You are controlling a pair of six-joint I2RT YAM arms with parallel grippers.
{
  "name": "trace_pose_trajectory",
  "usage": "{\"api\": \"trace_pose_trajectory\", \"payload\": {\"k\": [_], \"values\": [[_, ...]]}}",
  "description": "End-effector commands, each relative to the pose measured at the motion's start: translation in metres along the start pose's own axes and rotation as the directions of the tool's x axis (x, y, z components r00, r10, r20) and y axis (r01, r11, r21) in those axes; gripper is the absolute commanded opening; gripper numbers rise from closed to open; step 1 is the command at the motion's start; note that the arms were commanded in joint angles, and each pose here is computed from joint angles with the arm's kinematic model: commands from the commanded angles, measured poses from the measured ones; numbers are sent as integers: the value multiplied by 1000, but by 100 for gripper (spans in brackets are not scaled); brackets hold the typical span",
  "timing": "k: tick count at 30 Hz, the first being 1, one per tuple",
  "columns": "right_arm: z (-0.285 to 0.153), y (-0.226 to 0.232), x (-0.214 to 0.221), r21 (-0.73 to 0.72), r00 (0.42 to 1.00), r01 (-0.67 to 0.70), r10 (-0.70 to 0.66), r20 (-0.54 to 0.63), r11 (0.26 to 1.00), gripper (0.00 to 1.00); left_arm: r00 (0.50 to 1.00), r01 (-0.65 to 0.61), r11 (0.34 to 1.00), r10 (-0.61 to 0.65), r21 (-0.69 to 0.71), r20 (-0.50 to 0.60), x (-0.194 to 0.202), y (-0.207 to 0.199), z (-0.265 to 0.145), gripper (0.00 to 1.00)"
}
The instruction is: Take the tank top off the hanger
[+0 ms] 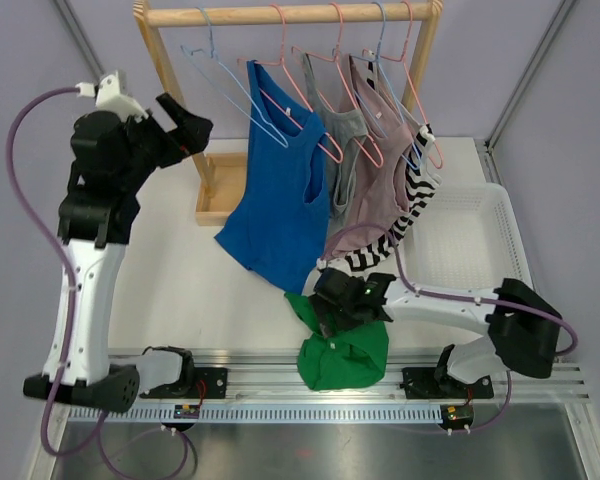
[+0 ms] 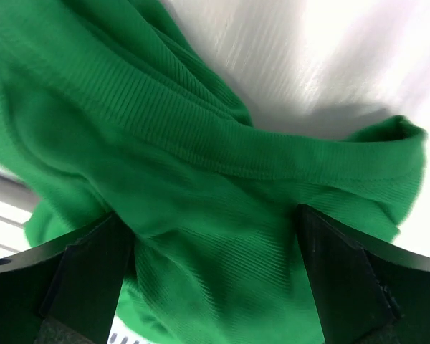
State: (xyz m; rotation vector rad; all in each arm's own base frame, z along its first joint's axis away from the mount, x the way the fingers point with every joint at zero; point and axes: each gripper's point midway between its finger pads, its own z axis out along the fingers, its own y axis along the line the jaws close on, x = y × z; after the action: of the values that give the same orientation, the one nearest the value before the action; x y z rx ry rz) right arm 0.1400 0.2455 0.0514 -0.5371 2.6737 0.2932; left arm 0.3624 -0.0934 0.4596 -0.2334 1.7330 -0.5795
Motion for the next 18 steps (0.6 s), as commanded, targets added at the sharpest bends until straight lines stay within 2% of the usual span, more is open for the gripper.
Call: {"api": "trace_pose_trajectory", "payload": {"k": [1, 2, 4, 5, 7, 8, 9, 11, 12, 13, 14, 18], "values": [[13, 3, 4, 82, 1000, 7, -5, -26, 997, 100, 999, -31, 998, 33, -57, 42, 3, 12, -42, 99], [23, 5, 15, 93, 998, 25, -19, -66, 995, 100, 1000, -28, 996, 29, -84, 11, 18, 22, -45, 99], [32, 14, 22, 68, 996, 29, -23, -88, 997, 97, 998, -46, 996, 49, -77, 31, 24, 23, -72, 99], [36, 19, 29, 50, 993, 33, -27, -111, 998, 85, 999, -50, 995, 50, -89, 6, 40, 32, -77, 99], [39, 27, 28, 12, 995, 30, -29, -100, 999, 69, 997, -69, 995, 72, -75, 35, 44, 31, -103, 99], [35, 32, 25, -9, 996, 26, -26, -86, 1000, 57, 997, -77, 994, 79, -77, 22, 53, 35, -109, 99], [32, 34, 21, -21, 997, 22, -24, -71, 1000, 38, 997, -82, 993, 82, -86, 4, 63, 41, -113, 99], [16, 36, 7, -39, 1000, 17, -18, -13, 999, 15, 994, -105, 992, 106, -65, 23, 69, 40, -132, 99], [7, 37, -3, -41, 1000, 11, -10, 20, 999, 0, 992, -122, 991, 122, -55, -1, 80, 43, -136, 99], [-3, 31, -3, -19, 1000, 10, -9, 25, 1000, 0, 991, -131, 991, 132, -40, 12, 81, 41, -145, 99], [-21, 26, -18, -12, 995, -9, 10, 98, 1000, 0, 990, -140, 990, 140, -34, 0, 87, 42, -150, 99], [-88, -13, -44, 110, 970, -81, 53, 238, 991, 0, 982, -183, 983, 184, 18, -32, 106, 41, -160, 99]]}}
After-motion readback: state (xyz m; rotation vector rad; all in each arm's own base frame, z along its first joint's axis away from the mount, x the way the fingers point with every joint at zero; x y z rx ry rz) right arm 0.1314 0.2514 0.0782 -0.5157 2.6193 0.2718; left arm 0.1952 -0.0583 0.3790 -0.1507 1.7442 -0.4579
